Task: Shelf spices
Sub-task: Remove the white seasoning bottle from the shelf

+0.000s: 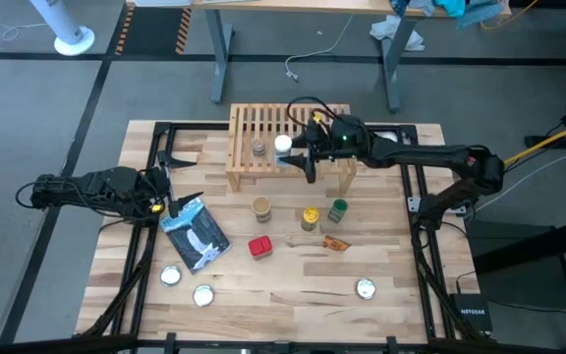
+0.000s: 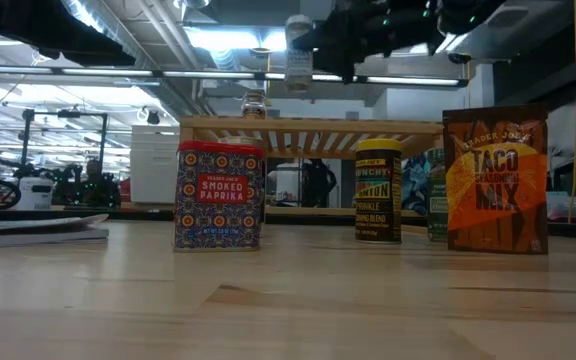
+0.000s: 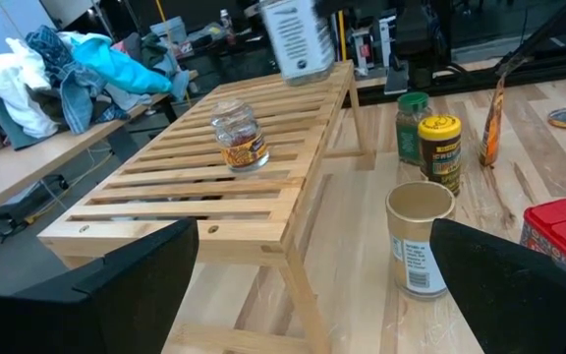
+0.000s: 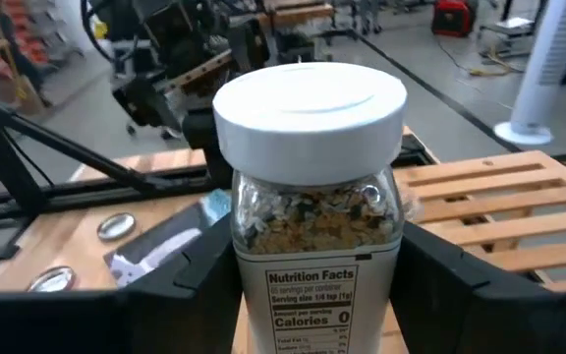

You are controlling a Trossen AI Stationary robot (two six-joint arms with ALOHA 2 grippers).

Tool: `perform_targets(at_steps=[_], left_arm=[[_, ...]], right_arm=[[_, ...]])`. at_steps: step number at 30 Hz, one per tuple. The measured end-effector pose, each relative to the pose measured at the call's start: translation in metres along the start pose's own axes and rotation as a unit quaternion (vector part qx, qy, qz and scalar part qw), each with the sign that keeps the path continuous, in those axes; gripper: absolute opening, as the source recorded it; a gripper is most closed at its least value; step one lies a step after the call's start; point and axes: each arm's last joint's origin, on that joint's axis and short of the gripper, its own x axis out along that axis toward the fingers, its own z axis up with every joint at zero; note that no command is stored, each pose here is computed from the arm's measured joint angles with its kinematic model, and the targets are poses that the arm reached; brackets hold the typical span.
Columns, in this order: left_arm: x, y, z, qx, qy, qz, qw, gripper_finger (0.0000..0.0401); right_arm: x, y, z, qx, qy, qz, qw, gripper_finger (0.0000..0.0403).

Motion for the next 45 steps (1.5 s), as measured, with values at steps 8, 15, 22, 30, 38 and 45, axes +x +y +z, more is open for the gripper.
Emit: perform_targets(at_steps=[8, 15, 22, 30, 38, 45], left_arm=[[0.0, 0.0, 0.0, 0.0, 0.0, 0.0, 1.0, 0.04], [0.0, 0.0, 0.0, 0.0, 0.0, 0.0, 1.0, 0.04], [0.0, 0.0, 0.0, 0.0, 0.0, 0.0, 1.0, 0.04], [0.0, 0.0, 0.0, 0.0, 0.0, 0.0, 1.0, 0.04], [0.0, 0.0, 0.0, 0.0, 0.0, 0.0, 1.0, 0.04], [0.0, 0.0, 0.0, 0.0, 0.0, 0.0, 1.0, 0.04]], right_arm=[[-0.011, 0.052, 0.004, -0.014, 0.037, -0.032, 0.999, 0.0206], [-0.026, 0.079, 0.002, -0.032, 0.078, -0.094, 0.992, 0.0206], [-0.051, 0.094, 0.009, -0.036, 0.087, -0.129, 0.987, 0.0206], [-0.079, 0.102, -0.014, -0.01, 0.089, -0.161, 0.983, 0.0206], [-0.1, 0.103, -0.037, 0.004, 0.043, -0.139, 0.989, 0.0206], [-0.101, 0.099, -0.062, 0.019, 0.064, -0.145, 0.987, 0.0206]])
